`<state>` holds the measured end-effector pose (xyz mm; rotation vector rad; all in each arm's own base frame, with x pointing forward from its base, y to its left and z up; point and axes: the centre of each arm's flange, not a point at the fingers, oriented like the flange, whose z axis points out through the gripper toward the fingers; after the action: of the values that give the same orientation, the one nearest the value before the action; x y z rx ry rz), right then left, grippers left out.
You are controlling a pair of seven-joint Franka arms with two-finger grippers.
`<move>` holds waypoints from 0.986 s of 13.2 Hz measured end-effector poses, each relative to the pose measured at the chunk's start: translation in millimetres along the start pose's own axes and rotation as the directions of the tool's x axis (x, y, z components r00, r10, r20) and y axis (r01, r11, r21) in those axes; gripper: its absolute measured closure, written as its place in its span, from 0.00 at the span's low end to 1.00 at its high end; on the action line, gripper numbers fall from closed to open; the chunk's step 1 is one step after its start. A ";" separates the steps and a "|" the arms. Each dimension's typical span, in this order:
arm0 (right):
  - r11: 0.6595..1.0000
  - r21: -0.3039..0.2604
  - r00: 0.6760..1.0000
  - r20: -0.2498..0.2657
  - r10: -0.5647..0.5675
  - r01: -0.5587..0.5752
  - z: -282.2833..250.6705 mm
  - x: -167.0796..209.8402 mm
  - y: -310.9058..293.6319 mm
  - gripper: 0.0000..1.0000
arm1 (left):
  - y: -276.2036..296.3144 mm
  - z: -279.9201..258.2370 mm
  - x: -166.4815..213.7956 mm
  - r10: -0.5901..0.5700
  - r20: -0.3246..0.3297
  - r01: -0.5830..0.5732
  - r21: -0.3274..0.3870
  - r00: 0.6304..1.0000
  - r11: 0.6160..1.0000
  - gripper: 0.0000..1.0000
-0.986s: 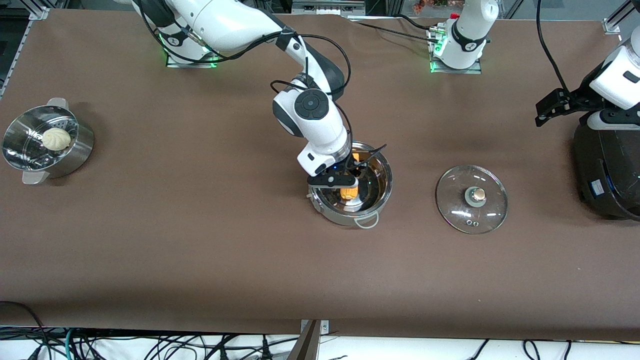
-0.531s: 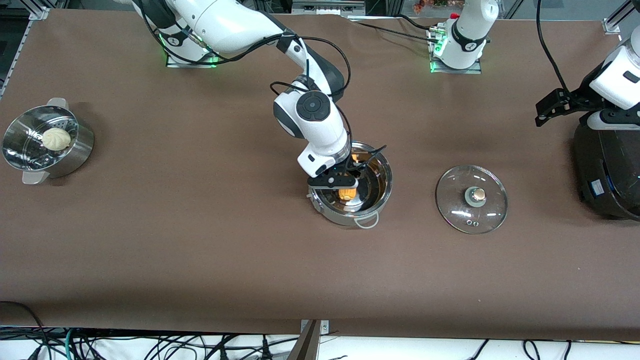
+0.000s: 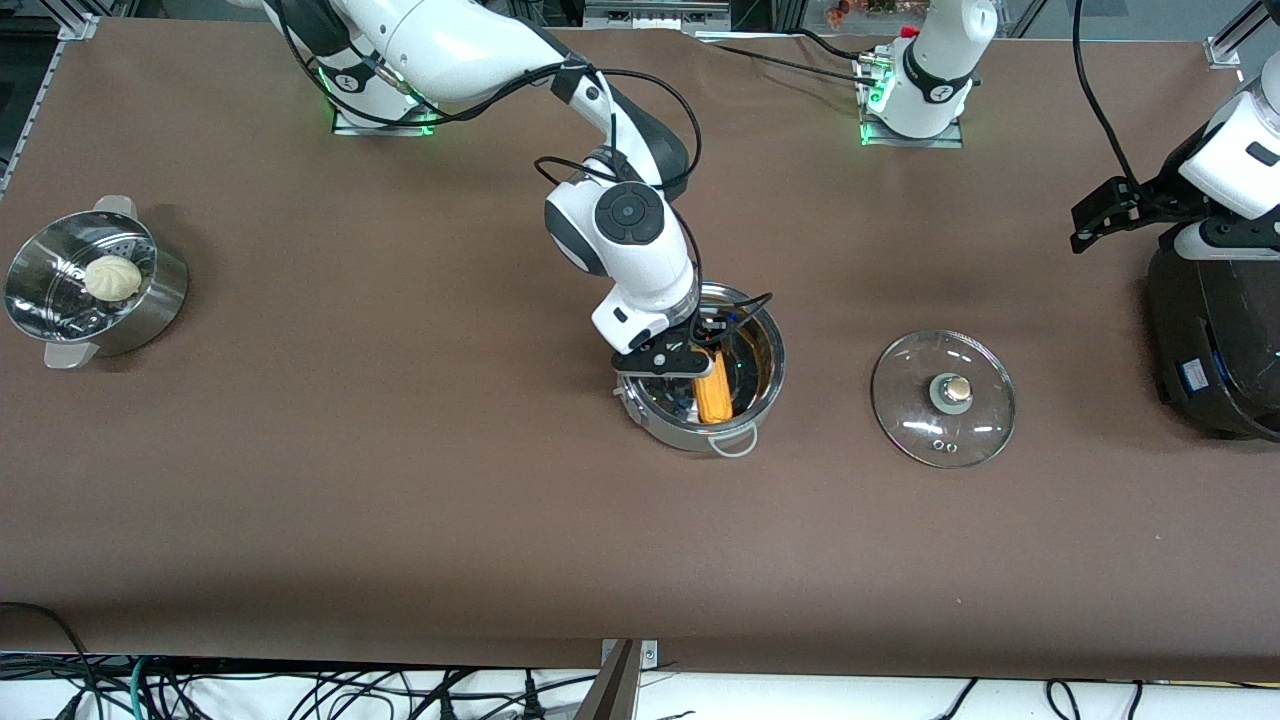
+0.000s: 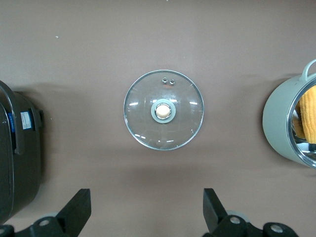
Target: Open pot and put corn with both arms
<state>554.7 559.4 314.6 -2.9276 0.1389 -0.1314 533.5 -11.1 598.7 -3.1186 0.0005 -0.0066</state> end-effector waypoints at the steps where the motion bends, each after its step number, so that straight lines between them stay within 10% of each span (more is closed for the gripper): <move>1: 1.000 -0.009 1.000 0.005 0.002 -0.002 -4.0 1.3 0.9 0.19 | 0.0 0.0 0.0 0.000 0.000 0.000 0.000 1.000 1.000 0.00; 5: 0.998 -0.056 0.999 0.019 -0.027 0.028 -30.5 24.5 23.3 0.00 | 0.0 0.0 0.0 0.000 0.000 0.000 0.000 1.000 1.000 0.00; 13: 0.986 -0.162 0.997 0.081 -0.019 0.032 -137.6 133.4 171.5 0.00 | -0.3 0.9 -1.1 0.000 0.010 0.000 0.000 1.000 1.000 0.00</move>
<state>659.0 351.0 423.1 -3.0929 0.1040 -0.0079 532.4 -10.8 597.8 -3.1184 -0.0004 0.0093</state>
